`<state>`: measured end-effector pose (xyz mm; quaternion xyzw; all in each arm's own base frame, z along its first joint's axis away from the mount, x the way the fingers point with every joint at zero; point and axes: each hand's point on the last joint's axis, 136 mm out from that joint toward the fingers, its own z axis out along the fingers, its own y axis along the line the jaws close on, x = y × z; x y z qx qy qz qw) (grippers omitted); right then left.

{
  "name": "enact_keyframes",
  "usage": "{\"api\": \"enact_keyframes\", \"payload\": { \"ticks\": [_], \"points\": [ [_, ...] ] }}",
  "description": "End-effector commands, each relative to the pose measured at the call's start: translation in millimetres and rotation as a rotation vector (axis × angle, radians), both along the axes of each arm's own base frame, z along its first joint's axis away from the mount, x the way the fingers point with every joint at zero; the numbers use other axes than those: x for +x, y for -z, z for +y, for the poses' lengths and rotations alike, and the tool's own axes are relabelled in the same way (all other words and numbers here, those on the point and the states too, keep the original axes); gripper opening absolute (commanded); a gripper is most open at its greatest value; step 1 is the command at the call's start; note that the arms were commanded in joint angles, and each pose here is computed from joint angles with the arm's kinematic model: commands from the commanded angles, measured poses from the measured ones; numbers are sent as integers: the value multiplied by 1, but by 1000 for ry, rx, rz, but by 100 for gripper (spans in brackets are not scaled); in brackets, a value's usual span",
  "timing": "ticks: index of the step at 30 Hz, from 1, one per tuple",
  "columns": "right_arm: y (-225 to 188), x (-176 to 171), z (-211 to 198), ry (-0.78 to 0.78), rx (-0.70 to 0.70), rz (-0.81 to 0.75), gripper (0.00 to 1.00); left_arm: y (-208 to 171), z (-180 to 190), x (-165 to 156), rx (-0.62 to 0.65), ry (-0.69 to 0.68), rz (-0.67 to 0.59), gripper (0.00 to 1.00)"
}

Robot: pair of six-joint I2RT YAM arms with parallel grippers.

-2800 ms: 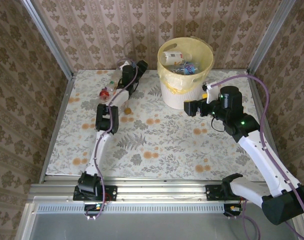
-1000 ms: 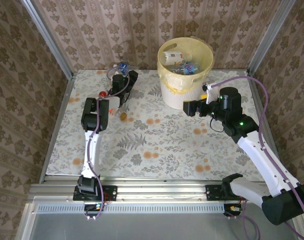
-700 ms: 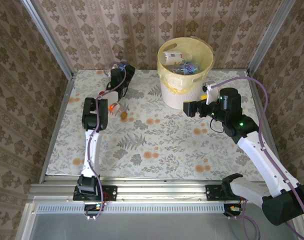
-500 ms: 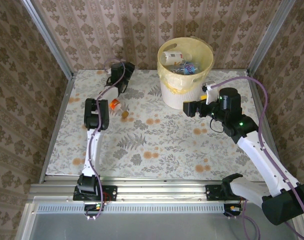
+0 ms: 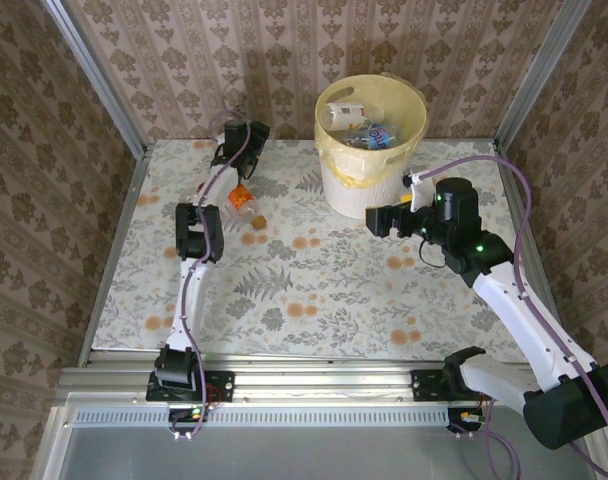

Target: Throw the plastic bottles in the bin

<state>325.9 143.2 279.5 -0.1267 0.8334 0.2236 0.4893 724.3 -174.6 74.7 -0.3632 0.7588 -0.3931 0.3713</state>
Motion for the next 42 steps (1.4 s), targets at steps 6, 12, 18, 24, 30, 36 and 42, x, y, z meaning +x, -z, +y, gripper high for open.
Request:
{"api": "enact_keyframes", "payload": {
  "ticks": [6, 12, 18, 24, 30, 36, 42],
  "points": [
    [3, 2, 2, -15, -12, -18, 100, 35, 28, 3, 18, -72, 77, 61],
    [3, 4, 3, -14, -4, -15, 100, 16, 30, 7, 23, -29, 15, 52],
    [2, 3, 3, -15, 3, -17, 100, 5, 31, 4, 16, 12, -19, 41],
    [2, 3, 3, -13, 9, -21, 100, -13, 25, -12, 34, 64, -72, 37],
    [1, 3, 4, -15, 18, -15, 100, -12, 17, -28, 16, 116, -92, 32],
    [-2, 0, 4, -16, 26, -23, 100, -22, 4, -51, 43, 194, -120, 31],
    [-3, 1, 7, -18, 45, -16, 100, -47, -3, -76, 88, 259, -196, 30]
  ]
}}
